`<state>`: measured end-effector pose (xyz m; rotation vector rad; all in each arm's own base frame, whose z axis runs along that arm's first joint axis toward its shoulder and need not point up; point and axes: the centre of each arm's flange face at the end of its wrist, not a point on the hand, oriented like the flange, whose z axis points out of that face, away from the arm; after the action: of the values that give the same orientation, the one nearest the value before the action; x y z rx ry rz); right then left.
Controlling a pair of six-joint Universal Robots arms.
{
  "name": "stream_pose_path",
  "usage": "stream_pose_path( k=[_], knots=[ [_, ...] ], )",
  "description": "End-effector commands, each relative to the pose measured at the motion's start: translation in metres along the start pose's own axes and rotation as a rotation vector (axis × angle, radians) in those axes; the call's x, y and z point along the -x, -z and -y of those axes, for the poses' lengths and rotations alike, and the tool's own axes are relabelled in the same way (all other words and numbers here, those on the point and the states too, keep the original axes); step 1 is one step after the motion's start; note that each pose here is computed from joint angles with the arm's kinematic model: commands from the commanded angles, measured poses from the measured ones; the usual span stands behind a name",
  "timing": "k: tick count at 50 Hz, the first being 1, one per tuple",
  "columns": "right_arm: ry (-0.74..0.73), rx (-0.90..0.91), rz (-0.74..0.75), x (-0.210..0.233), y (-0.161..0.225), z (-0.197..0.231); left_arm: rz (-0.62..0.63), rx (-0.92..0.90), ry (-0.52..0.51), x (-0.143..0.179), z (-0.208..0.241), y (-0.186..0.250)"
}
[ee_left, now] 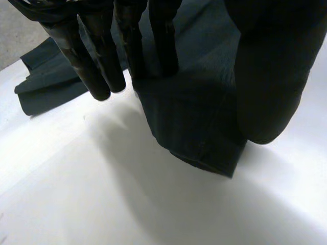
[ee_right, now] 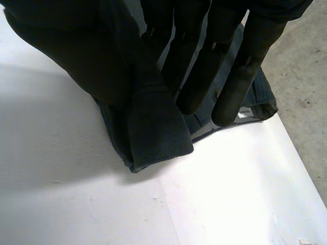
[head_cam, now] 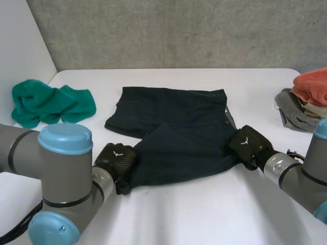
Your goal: Fold the laundry.
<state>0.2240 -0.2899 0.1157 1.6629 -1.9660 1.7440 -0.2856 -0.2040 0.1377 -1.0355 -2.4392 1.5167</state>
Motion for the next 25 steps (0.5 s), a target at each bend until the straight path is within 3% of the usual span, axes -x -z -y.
stream_pose_path(
  k=[1,11,20,25],
  knots=[
    [-0.025,-0.002,-0.011,-0.001,0.003,0.004,-0.001,-0.064,-0.048,-0.009,0.003,-0.005],
    [-0.047,0.046,-0.044,-0.017,0.027,0.024,0.088,-0.170,-0.091,0.000,0.026,0.016],
    [0.024,0.158,0.016,-0.037,0.096,0.074,0.090,-0.250,-0.188,0.017,0.076,0.104],
    [0.039,0.092,-0.071,-0.063,0.124,0.111,0.113,-0.332,-0.178,0.032,0.108,0.154]
  ],
)
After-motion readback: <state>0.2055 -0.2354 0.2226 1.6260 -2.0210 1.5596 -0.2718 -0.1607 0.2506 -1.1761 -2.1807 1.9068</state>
